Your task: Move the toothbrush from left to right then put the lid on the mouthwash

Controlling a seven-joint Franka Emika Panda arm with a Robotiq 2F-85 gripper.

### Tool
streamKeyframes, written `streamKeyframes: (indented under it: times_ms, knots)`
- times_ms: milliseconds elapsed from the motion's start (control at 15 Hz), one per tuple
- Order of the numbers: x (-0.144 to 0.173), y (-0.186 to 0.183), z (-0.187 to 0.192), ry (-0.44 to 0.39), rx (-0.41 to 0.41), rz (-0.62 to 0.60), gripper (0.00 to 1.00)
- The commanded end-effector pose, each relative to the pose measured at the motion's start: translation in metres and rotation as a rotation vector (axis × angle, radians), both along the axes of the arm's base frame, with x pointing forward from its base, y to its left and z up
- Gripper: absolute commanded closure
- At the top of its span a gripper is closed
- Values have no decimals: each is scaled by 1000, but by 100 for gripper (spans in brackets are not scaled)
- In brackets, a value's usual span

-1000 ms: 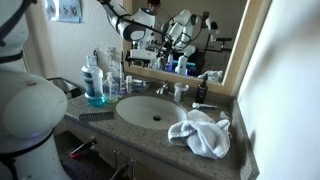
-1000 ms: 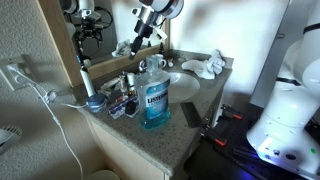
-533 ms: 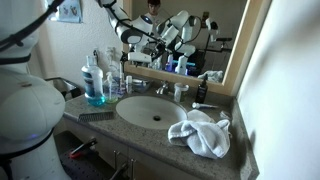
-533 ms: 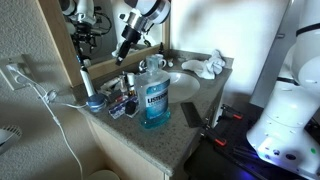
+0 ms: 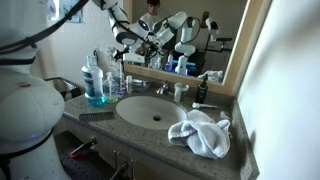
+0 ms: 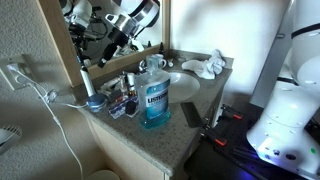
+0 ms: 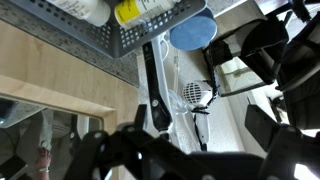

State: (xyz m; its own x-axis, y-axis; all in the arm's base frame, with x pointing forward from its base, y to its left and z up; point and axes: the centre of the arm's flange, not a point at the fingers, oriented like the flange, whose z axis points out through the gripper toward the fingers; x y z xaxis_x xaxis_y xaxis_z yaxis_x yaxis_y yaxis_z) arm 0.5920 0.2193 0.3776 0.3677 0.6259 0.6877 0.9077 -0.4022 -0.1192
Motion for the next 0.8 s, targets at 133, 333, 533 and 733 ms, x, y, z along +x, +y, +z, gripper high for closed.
streamKeyframes:
  times_ms: [133,333,533,733]
  knots:
    - [8,17,-9,-27,77,70,0]
    - [11,20,-19,-50,104,80,0]
    - [18,24,-28,-69,136,88,0]
    - [27,28,-38,-78,150,92,0]
